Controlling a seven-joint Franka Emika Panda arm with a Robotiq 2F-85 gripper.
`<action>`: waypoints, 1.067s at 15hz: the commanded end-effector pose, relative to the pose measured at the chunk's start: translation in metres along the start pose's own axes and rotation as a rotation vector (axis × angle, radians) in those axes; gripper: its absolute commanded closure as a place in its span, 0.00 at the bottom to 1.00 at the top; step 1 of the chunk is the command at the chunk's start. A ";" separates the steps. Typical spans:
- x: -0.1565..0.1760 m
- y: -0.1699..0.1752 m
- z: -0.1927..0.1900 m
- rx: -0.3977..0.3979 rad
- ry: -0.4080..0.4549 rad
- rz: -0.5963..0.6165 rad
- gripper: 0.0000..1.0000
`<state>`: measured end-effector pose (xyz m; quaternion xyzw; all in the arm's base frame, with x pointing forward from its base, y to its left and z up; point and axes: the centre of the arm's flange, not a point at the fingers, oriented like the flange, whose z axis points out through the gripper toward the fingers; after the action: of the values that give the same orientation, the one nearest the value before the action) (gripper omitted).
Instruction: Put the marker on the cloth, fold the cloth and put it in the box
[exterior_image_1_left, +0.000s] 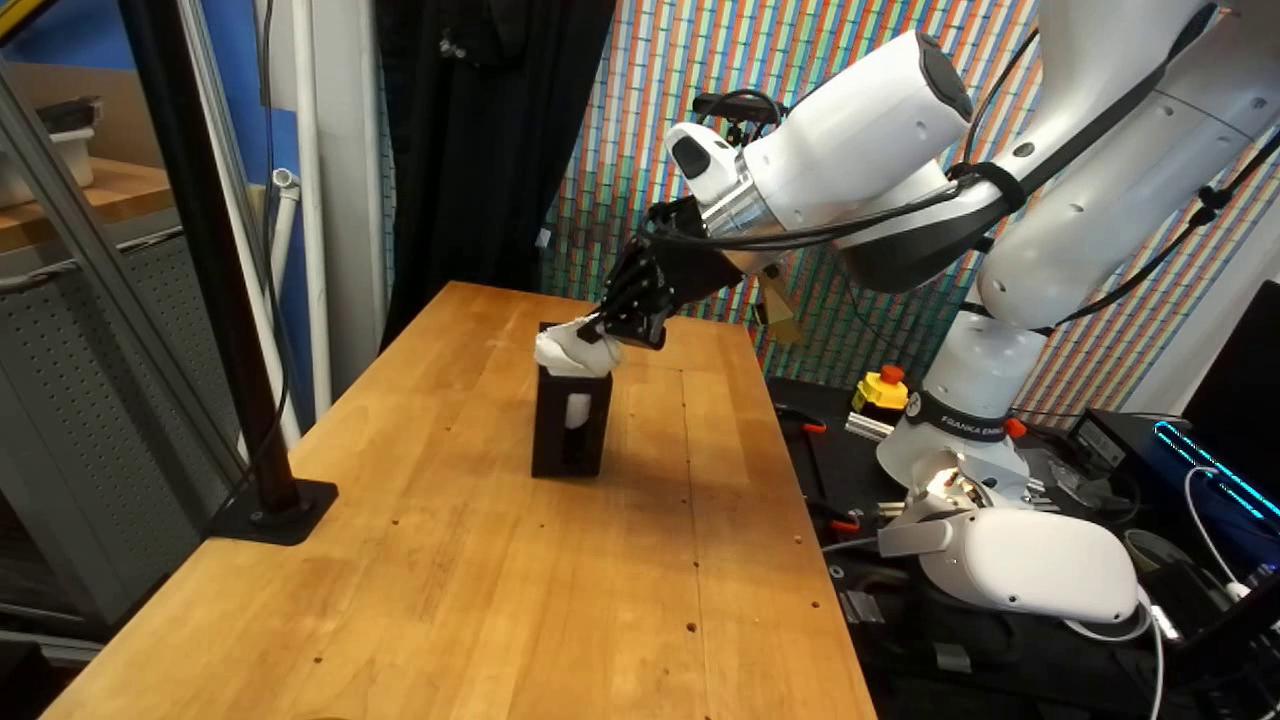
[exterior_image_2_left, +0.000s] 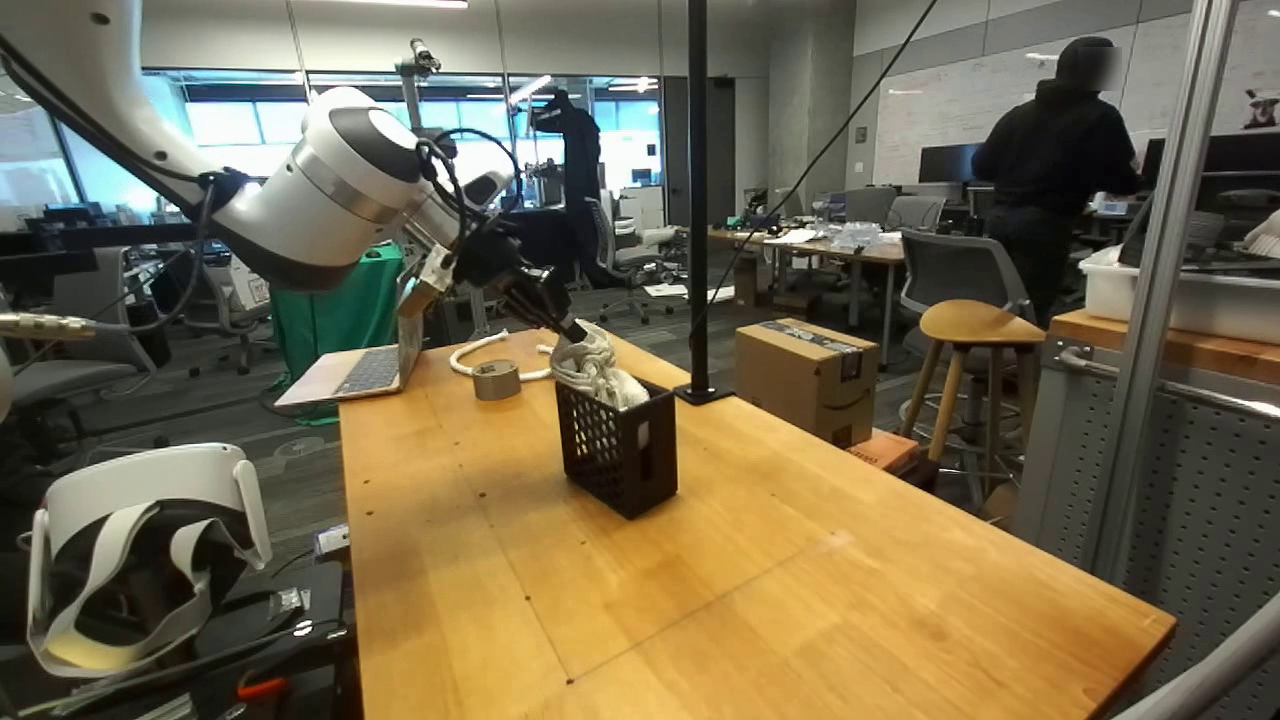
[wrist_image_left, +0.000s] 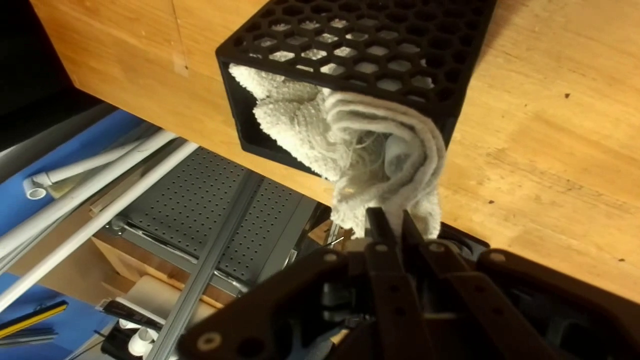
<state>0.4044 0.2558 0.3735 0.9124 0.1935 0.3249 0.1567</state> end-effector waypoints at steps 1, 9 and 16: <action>0.012 0.009 0.017 -0.064 -0.006 0.014 0.91; 0.003 0.009 0.041 -0.103 -0.081 -0.019 0.91; 0.002 -0.003 0.064 -0.103 -0.152 -0.046 0.93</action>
<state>0.4246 0.2417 0.3489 0.9161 0.1814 0.2814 0.2208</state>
